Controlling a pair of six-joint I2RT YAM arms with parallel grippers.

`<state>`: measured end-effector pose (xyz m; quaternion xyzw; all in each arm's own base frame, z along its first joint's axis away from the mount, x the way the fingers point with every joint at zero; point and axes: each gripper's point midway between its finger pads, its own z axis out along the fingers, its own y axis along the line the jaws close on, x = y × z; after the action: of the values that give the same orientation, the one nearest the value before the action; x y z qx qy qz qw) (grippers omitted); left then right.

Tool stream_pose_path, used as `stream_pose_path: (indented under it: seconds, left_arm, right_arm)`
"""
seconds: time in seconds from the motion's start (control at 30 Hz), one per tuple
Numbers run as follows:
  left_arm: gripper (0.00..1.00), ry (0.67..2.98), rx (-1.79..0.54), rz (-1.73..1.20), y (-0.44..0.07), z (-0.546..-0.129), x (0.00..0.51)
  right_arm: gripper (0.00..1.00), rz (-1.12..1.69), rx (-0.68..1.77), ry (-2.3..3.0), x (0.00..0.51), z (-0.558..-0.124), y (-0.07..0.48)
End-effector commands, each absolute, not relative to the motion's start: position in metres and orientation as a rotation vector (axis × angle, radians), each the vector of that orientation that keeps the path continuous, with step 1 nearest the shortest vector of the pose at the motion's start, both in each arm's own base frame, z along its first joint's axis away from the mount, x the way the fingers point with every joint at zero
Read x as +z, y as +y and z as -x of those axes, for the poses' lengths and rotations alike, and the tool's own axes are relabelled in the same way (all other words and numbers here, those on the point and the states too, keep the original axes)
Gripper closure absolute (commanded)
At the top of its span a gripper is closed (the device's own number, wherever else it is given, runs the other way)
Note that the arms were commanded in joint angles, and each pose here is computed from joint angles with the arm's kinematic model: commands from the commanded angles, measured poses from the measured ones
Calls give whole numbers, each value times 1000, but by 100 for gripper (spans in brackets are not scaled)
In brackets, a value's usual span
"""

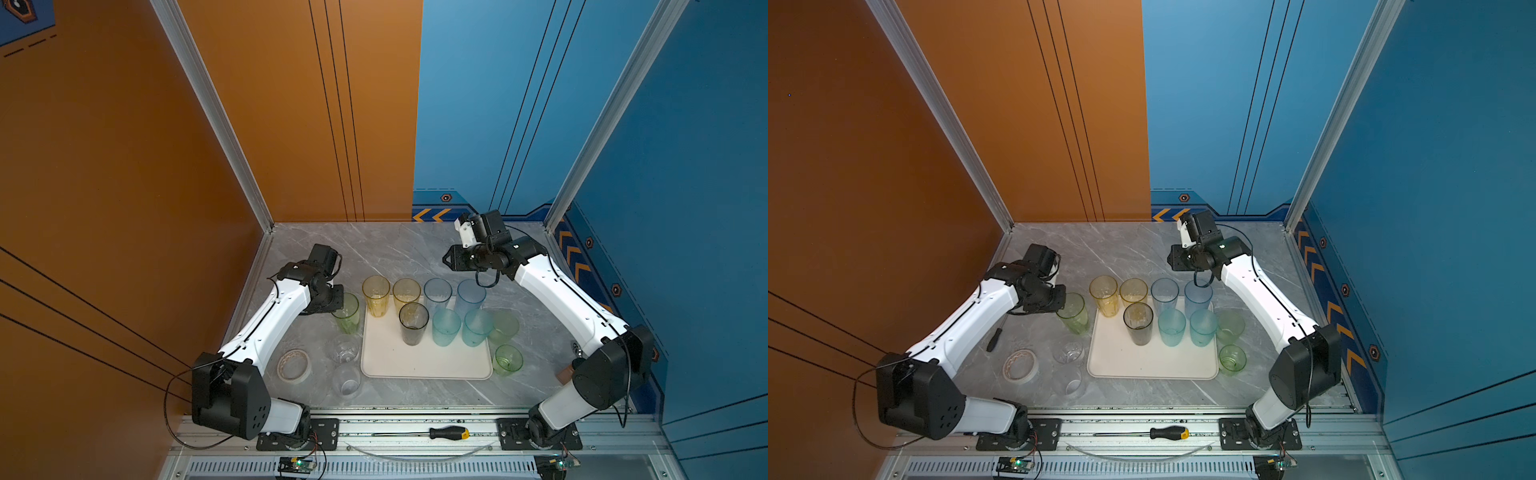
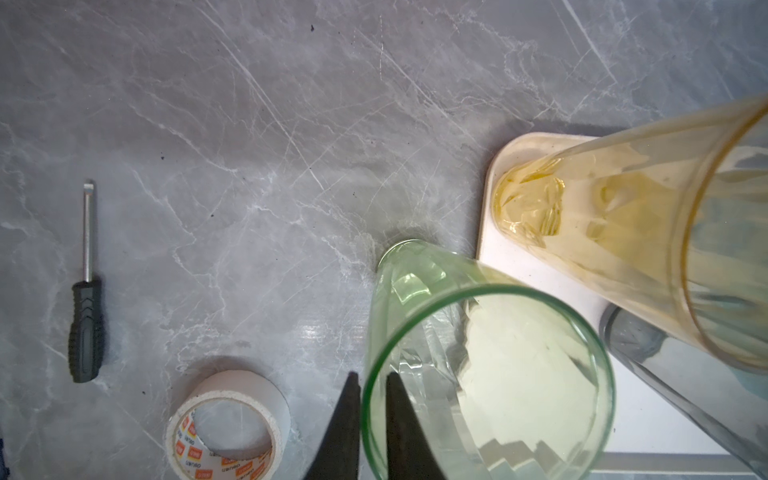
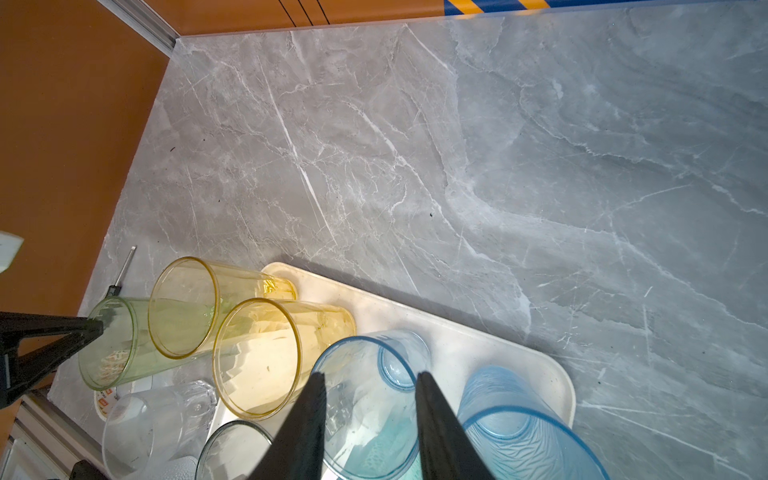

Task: Place the glasses into the tray
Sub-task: 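Lift the green glass with the left gripper and carry it over the tray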

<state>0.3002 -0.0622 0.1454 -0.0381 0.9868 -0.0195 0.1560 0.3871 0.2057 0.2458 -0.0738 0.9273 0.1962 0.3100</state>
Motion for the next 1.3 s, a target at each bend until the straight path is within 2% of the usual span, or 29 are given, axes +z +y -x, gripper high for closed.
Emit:
stream_pose_path:
  seconds: [0.0,0.57,1.0,1.27]
  left_arm:
    - [88,2836,-31,101,-58,-302,142]
    - [97,2808,7,75,-53,-302,150]
    - [97,2627,-16,76,-47,-299,220]
    - [97,2633,-120,-33,-65,-275,260]
  right_arm:
    - [65,217,509,2475,240,-384,203]
    - [65,211,504,2484,237,-382,201]
    - [65,207,508,2478,240,-378,202]
    - [65,214,510,2466,245,-373,204]
